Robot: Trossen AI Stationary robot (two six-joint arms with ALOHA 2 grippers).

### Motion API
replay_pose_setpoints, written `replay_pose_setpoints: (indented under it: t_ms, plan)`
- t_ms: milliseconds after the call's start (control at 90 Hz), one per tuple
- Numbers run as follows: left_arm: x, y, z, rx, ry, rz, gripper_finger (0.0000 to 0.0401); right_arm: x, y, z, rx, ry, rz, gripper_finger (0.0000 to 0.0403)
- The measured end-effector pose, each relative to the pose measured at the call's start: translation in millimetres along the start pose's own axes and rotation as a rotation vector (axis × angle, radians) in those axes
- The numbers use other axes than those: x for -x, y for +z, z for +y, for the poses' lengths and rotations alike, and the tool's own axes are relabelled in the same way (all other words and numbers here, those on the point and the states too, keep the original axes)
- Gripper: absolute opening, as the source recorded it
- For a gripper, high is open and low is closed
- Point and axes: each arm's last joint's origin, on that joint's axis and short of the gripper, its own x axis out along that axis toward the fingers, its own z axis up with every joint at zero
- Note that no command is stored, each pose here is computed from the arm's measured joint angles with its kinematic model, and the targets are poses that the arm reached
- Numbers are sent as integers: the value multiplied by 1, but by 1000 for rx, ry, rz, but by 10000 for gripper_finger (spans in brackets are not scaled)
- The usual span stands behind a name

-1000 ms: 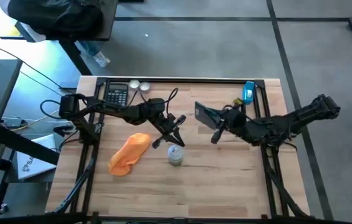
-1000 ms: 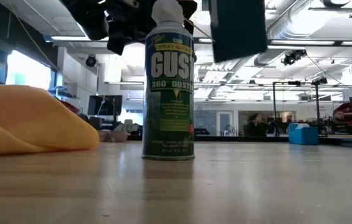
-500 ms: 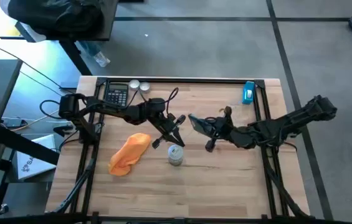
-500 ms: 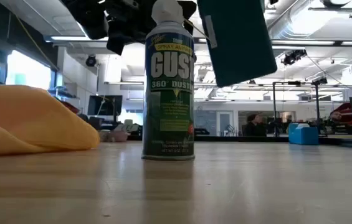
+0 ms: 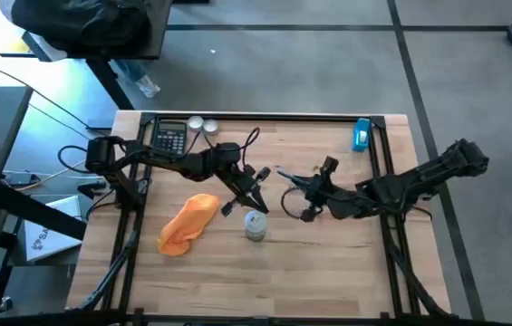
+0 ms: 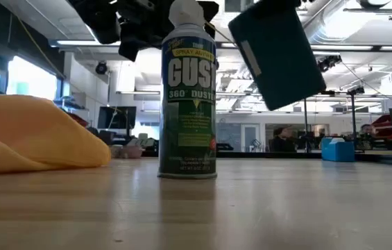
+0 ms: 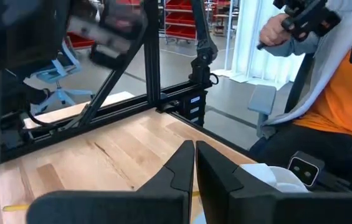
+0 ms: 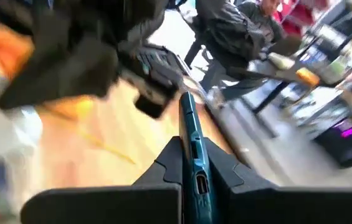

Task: Apply microfiber cloth
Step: Spray the front of the blue tablet using the white spray bottle

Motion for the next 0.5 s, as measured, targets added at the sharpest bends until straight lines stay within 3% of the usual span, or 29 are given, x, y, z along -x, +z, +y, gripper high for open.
replay_pose_setpoints:
  t_ms: [133,378,500]
  plan:
    - [0,0,0,1,0,0,0,-1,-11,-3,406,-88,103,0]
    - [0,0,0,7,3,0,0,-32,-35,24,982,-16,292,0]
    - [0,0,0,15,6,0,0,-52,-54,55,1463,-66,444,0]
